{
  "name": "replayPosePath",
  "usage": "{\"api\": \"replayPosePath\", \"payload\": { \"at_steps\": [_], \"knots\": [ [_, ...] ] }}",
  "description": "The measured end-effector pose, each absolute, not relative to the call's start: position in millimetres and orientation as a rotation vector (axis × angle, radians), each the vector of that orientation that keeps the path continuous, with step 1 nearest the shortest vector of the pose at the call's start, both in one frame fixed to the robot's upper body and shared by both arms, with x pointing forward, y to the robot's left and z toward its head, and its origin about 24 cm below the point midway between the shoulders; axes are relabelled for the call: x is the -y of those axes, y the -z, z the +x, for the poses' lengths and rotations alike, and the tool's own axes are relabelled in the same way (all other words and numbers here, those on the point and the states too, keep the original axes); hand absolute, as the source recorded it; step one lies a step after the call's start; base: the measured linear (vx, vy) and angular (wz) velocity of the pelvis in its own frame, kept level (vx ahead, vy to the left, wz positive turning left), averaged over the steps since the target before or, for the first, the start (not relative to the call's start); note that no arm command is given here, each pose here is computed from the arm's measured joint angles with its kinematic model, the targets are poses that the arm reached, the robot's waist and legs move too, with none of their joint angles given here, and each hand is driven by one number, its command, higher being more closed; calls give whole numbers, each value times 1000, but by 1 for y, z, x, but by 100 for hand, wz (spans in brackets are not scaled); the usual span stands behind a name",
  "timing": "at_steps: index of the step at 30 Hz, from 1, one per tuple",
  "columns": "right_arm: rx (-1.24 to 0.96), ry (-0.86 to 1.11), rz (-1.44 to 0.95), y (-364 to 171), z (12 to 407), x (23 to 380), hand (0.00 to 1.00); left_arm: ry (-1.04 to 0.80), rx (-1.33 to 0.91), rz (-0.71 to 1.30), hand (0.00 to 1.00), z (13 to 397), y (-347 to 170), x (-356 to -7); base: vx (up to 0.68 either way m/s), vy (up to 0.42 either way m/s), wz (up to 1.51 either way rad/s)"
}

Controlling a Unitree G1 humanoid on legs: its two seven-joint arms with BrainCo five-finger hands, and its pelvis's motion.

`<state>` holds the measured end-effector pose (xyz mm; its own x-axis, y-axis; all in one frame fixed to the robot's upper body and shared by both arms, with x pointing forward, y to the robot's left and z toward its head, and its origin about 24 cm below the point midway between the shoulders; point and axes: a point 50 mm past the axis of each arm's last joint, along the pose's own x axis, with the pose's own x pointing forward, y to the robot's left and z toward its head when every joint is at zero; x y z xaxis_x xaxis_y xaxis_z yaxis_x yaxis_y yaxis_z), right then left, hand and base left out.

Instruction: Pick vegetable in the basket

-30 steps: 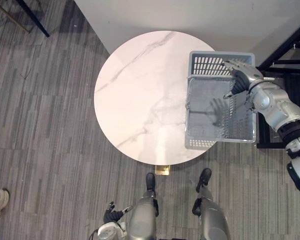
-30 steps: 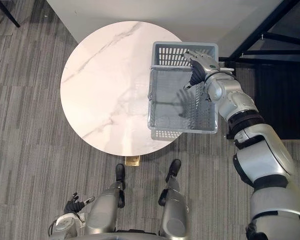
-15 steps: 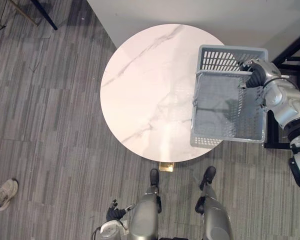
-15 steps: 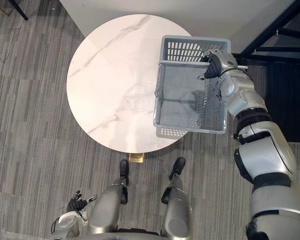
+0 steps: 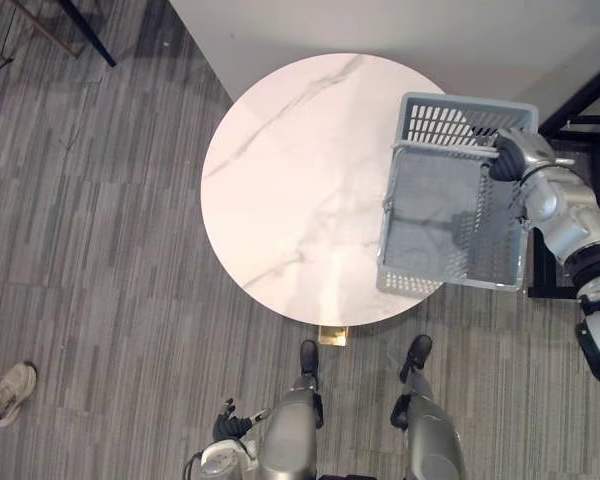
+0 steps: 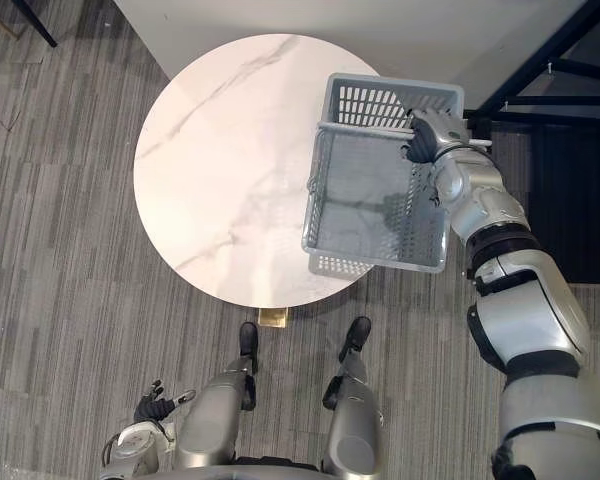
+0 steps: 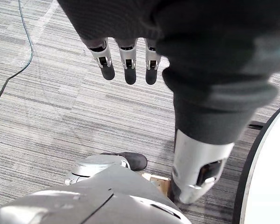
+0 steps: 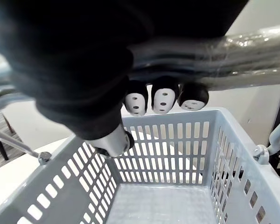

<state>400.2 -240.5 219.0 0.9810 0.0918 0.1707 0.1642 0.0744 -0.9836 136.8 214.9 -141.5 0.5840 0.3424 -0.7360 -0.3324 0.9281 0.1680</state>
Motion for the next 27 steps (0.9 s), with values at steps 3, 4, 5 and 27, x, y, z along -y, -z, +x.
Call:
{"api": "replayPosePath", "payload": {
  "at_steps": [3, 4, 5, 27],
  "knots": [
    [260, -46, -1548, -213, 397, 221, 100, -406, -861, 6, 0, 137, 141, -217, 8, 3, -4],
    [268, -66, -1560, -211, 396, 218, 100, -411, -861, 2, 0, 136, 141, -217, 0, 0, 0],
    [282, -98, -1572, -208, 394, 213, 100, -415, -863, -2, 0, 136, 141, -217, 20, -12, -8],
    [441, -668, -1511, -139, 300, 175, 100, -433, -958, 46, 0, 105, 147, -239, 13, 3, -14]
  ]
}}
